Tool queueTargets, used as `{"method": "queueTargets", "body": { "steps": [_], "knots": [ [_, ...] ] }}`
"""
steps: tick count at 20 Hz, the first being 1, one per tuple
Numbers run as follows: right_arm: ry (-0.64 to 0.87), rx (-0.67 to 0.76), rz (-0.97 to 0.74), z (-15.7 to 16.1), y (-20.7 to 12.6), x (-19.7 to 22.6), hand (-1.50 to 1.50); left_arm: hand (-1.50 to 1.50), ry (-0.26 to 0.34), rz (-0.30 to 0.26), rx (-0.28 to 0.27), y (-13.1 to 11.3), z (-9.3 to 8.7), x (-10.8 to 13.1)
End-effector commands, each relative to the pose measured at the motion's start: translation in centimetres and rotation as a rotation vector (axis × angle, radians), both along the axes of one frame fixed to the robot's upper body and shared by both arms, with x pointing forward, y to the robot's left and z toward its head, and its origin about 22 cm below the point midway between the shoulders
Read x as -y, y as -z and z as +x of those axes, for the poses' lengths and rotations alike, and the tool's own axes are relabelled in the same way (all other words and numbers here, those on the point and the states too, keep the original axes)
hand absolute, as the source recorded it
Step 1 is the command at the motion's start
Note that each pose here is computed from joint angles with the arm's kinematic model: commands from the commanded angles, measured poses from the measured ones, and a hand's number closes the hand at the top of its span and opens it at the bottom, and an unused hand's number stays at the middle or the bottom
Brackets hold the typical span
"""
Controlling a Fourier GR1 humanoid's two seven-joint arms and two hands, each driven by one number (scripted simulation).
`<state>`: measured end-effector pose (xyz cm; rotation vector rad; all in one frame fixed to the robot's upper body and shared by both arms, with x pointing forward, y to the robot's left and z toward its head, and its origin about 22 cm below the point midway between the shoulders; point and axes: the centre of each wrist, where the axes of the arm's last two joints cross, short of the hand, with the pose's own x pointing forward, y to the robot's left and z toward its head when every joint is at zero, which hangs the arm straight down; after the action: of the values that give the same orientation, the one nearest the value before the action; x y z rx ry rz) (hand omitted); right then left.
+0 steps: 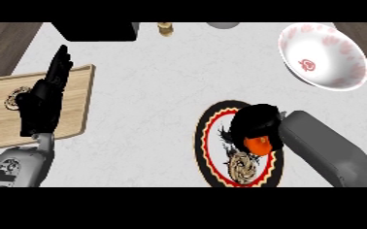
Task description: Pick the squash from the plate and place it in the bowl
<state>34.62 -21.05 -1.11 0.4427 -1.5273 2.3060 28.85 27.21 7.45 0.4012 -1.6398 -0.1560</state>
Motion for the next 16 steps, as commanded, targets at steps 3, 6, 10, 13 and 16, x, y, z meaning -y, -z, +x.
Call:
{"method": "queueTargets", "body": {
  "steps": [3, 6, 10, 13, 16],
  "knots": [
    [0.326, -0.068, -0.014, -7.0, 4.5, 6.9, 1.5, 0.0, -0.114, 0.018, -0.022, 0.5, -1.1, -2.8],
    [0.391, -0.063, 0.071, -9.4, 3.2, 9.0, 1.5, 0.0, -0.104, 0.007, -0.031, 1.1, -2.0, -1.8],
    [0.504, -0.179, 0.279, -12.9, 2.4, 10.2, 1.5, 0.0, -0.116, 0.01, -0.025, 0.4, -2.2, -2.7],
    [0.562, -0.166, 0.426, -13.0, -1.3, 11.5, 1.5, 0.0, -0.118, -0.007, -0.02, 0.3, -2.1, -2.6],
    [0.662, -0.136, 0.515, -13.5, -4.5, 13.2, 1.5, 0.0, -0.11, -0.009, -0.02, -0.1, -1.7, -2.2]
  ]
}}
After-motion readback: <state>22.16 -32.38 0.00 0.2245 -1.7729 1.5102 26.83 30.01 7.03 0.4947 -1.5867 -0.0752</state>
